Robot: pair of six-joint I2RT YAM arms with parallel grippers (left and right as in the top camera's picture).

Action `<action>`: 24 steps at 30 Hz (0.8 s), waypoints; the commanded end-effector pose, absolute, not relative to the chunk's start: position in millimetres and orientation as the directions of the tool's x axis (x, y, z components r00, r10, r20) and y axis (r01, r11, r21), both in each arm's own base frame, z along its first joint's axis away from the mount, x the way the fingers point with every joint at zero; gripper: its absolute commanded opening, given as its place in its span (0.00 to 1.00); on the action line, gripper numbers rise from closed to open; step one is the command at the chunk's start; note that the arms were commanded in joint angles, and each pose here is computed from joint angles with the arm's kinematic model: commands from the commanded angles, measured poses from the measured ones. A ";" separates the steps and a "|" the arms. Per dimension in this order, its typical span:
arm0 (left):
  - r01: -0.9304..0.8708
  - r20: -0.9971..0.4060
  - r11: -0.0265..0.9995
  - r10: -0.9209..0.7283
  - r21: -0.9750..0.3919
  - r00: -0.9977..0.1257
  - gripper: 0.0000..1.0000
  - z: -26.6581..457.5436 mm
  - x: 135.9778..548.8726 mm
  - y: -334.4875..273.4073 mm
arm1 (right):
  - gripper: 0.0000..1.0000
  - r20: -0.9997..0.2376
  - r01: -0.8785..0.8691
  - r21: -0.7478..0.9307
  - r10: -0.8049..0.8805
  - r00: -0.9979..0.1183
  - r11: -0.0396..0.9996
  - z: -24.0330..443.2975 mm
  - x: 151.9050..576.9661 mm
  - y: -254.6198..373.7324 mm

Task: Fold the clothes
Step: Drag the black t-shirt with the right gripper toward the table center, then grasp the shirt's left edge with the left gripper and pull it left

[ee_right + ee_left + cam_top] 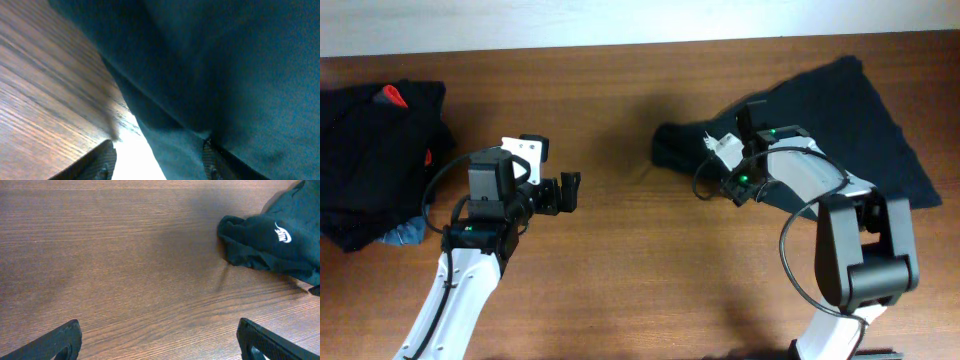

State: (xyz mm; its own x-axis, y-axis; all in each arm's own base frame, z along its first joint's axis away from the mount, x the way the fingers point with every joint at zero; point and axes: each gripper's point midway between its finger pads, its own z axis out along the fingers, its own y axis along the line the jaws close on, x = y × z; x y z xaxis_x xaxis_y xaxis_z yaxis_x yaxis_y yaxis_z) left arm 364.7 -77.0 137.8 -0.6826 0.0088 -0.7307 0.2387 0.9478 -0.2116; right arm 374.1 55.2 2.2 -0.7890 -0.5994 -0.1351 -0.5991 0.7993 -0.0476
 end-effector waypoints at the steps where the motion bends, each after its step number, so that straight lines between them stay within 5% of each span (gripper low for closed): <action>1: 0.243 -0.742 0.945 -0.001 -0.220 -0.670 0.99 146.2 368.6 -79.0 | 0.45 -0.101 -0.595 -0.041 -0.596 -0.797 0.803 -9.8 368.2 52.8; 5: 0.243 -0.743 0.945 -0.001 -0.220 -0.670 0.99 146.3 368.7 -79.0 | 0.05 -0.096 -0.535 -0.064 -0.538 -0.837 0.843 -6.6 371.1 47.9; 10: 0.243 -0.743 0.945 -0.001 -0.220 -0.670 0.99 146.1 368.7 -79.0 | 0.04 -0.103 -0.530 -0.017 -0.529 -0.842 0.848 39.3 371.0 60.7; 15: 0.245 -0.749 0.945 -0.001 -0.218 -0.662 0.99 148.0 370.2 -79.1 | 0.04 -0.239 -0.747 0.181 -0.708 -0.665 0.640 171.4 351.7 123.1; 16: 0.246 -0.751 0.945 -0.002 -0.218 -0.660 0.99 148.5 370.7 -79.1 | 0.05 -0.270 -0.751 0.154 -0.704 -0.657 0.642 183.7 359.3 124.3; 19: 0.248 -0.756 0.944 -0.002 -0.217 -0.654 0.99 149.9 371.8 -79.3 | 0.50 -0.349 -0.568 0.035 -0.523 -0.778 0.822 201.4 407.9 99.7; 24: 0.246 -0.749 0.944 -0.001 -0.219 -0.662 0.99 148.0 370.2 -79.2 | 0.55 -0.265 -0.520 0.072 -0.487 -0.832 0.851 175.9 405.0 78.2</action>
State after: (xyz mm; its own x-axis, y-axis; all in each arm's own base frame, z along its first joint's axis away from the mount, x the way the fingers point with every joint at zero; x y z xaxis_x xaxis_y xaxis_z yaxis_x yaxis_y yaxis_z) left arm 367.4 -77.2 140.9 -0.6700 0.0076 -0.7423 0.2422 0.9474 -0.2090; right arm 408.0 87.5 193.6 -0.7896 -0.5208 -0.3245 -0.5641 0.8242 0.0499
